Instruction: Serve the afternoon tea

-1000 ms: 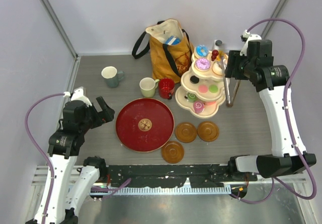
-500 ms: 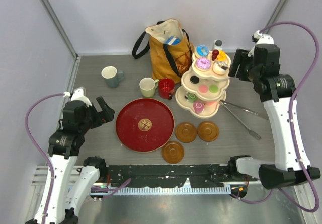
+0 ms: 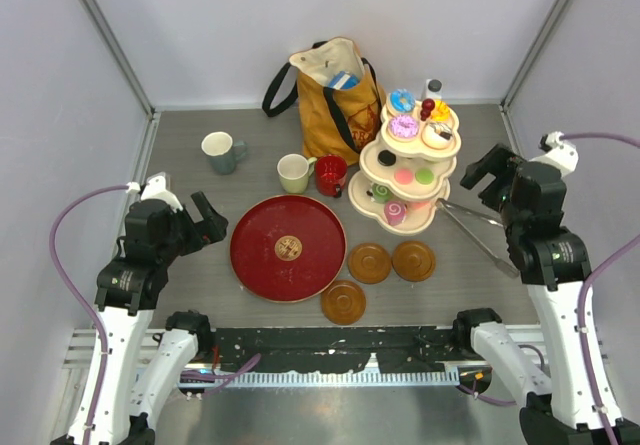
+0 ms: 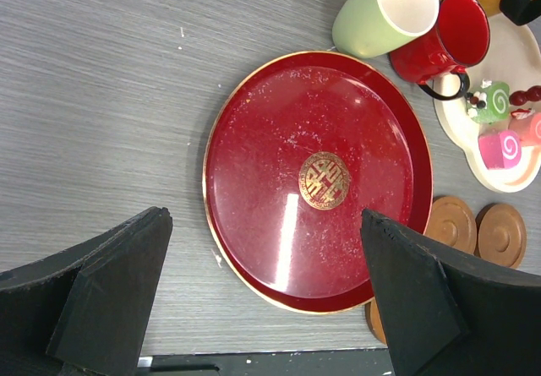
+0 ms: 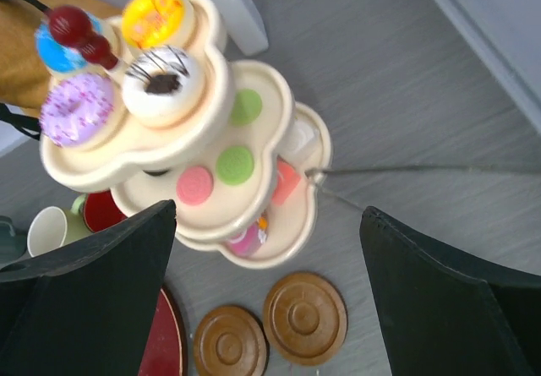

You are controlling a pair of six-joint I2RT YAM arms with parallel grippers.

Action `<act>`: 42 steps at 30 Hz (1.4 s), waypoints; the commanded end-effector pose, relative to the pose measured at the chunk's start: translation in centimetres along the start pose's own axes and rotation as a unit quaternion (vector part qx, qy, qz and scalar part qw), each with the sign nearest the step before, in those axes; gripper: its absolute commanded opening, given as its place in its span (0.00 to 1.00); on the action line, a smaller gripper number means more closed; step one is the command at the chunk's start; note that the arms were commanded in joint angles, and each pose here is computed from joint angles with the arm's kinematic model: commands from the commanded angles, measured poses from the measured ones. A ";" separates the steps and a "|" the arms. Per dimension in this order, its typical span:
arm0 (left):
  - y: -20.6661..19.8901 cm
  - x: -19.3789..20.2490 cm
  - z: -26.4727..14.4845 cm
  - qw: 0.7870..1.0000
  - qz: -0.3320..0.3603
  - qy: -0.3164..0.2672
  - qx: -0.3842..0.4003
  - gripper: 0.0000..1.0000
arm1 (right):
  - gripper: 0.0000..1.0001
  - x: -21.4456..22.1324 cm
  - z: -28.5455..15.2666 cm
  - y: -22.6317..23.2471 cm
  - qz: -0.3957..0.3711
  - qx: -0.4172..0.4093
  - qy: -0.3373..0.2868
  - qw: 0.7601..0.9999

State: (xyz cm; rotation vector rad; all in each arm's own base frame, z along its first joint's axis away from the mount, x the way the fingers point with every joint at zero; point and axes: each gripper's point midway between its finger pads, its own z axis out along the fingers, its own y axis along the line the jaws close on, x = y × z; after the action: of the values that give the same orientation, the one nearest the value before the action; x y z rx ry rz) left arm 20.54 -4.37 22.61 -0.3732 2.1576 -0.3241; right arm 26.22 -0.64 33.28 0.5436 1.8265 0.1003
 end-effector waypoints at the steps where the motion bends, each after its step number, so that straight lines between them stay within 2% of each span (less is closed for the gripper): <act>1: -0.5 -0.8 -0.1 1.000 -0.003 -0.013 0.009 1.00 | 0.94 7.4 1.3 -2.7 0.087 0.060 0.081 0.991; 2: -0.5 -0.8 -0.1 1.000 -0.003 -0.013 0.010 1.00 | 0.94 8.4 1.4 -2.5 0.101 0.054 0.089 0.989; 3: -0.6 -0.8 -0.1 1.000 -0.003 -0.013 0.012 1.00 | 0.95 10.8 2.0 -3.3 0.114 0.069 0.111 0.985; 5: -0.5 -0.7 -0.1 1.000 -0.003 -0.011 0.011 1.00 | 0.95 13.3 3.3 -4.7 0.147 0.108 0.118 0.976; 10: -0.5 -0.6 0.0 1.000 -0.001 -0.008 0.010 1.00 | 0.95 15.4 7.3 -6.5 0.205 0.179 0.109 0.956; 15: -0.5 -0.7 -0.1 1.000 0.000 -0.013 0.013 1.00 | 0.93 16.9 11.1 -8.9 0.287 0.256 0.102 0.918; 18: -0.5 -0.7 -0.1 1.000 0.001 -0.012 0.012 1.00 | 0.89 17.4 12.7 -9.3 0.328 0.265 0.106 0.901; 24: -0.5 -0.7 0.0 1.000 0.003 -0.011 0.011 1.00 | 0.81 20.6 13.8 -10.7 0.333 0.304 0.130 0.883; 31: -0.4 -0.7 -0.1 1.000 0.003 -0.012 0.008 0.99 | 0.62 22.2 14.3 -12.3 0.318 0.329 0.132 0.879; 35: -0.3 -0.9 -0.1 1.000 0.004 -0.015 0.004 1.00 | 0.58 23.3 14.0 -13.5 0.317 0.349 0.136 0.871; 39: -0.2 -0.9 -0.1 1.000 0.003 -0.016 0.003 1.00 | 0.38 22.8 13.9 -13.7 0.294 0.345 0.138 0.881; 41: -0.2 -0.9 -0.1 1.000 0.003 -0.015 0.003 1.00 | 0.34 22.4 13.6 -14.2 0.271 0.347 0.132 0.888; 42: -0.2 -0.8 -0.1 1.000 0.004 -0.014 0.004 0.99 | 0.28 21.9 13.1 -14.3 0.266 0.348 0.127 0.890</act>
State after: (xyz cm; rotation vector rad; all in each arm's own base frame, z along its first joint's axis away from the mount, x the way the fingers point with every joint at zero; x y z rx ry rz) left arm 20.56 -4.39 22.58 -0.3754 2.1593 -0.3250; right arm 30.00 -5.34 3.86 1.6692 1.9050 -0.0203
